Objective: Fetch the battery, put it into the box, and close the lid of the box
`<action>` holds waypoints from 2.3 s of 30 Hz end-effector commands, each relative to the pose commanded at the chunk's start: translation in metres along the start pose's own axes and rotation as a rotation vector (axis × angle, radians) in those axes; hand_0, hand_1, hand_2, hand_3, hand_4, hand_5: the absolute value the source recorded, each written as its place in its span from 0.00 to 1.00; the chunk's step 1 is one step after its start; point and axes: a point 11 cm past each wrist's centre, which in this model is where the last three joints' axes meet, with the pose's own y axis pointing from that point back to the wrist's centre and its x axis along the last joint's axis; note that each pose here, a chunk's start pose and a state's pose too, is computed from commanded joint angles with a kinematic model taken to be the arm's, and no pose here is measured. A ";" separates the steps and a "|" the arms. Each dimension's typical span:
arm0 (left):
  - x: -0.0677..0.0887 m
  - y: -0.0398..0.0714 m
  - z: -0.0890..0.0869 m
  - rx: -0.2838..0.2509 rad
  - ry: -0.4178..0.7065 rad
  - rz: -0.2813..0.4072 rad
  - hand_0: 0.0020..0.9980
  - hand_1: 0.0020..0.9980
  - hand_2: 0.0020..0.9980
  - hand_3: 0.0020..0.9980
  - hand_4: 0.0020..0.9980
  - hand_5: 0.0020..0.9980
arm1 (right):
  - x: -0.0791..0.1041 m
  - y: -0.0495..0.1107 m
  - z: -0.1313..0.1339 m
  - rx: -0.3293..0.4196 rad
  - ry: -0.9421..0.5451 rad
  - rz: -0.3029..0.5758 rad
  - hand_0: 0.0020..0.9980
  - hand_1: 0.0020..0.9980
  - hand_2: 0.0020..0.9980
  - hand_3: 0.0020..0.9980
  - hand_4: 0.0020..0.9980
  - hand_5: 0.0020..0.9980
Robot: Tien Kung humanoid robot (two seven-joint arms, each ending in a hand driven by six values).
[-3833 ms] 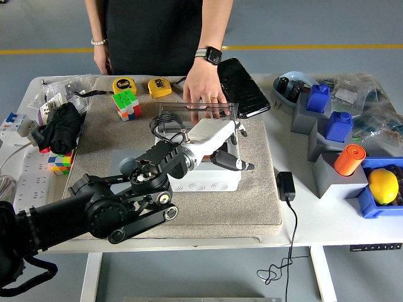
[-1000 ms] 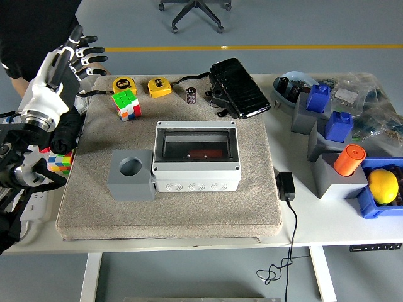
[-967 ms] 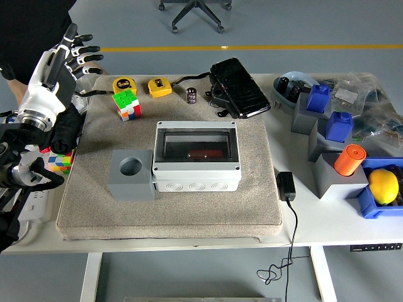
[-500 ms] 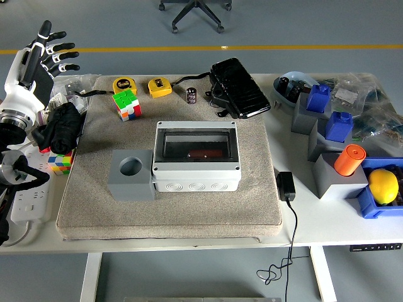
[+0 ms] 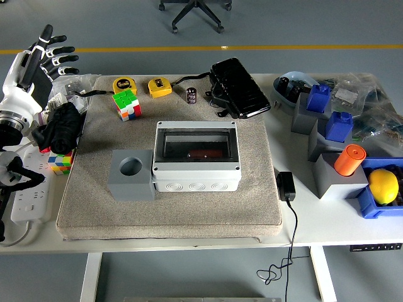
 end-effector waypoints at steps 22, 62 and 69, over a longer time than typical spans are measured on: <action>-0.001 0.000 0.003 0.000 0.003 -0.006 0.36 0.52 0.52 0.57 1.00 0.65 | -0.001 0.000 0.001 -0.002 -0.004 -0.001 0.73 0.70 0.70 0.70 1.00 0.60; -0.002 -0.001 0.008 -0.012 0.005 -0.011 0.36 0.52 0.52 0.57 1.00 0.66 | 0.001 0.000 0.001 -0.008 0.008 -0.006 0.73 0.70 0.70 0.70 1.00 0.60; -0.004 -0.001 0.007 -0.010 0.004 -0.015 0.36 0.52 0.52 0.57 1.00 0.65 | 0.000 0.000 0.004 -0.013 0.010 -0.007 0.73 0.70 0.70 0.70 1.00 0.60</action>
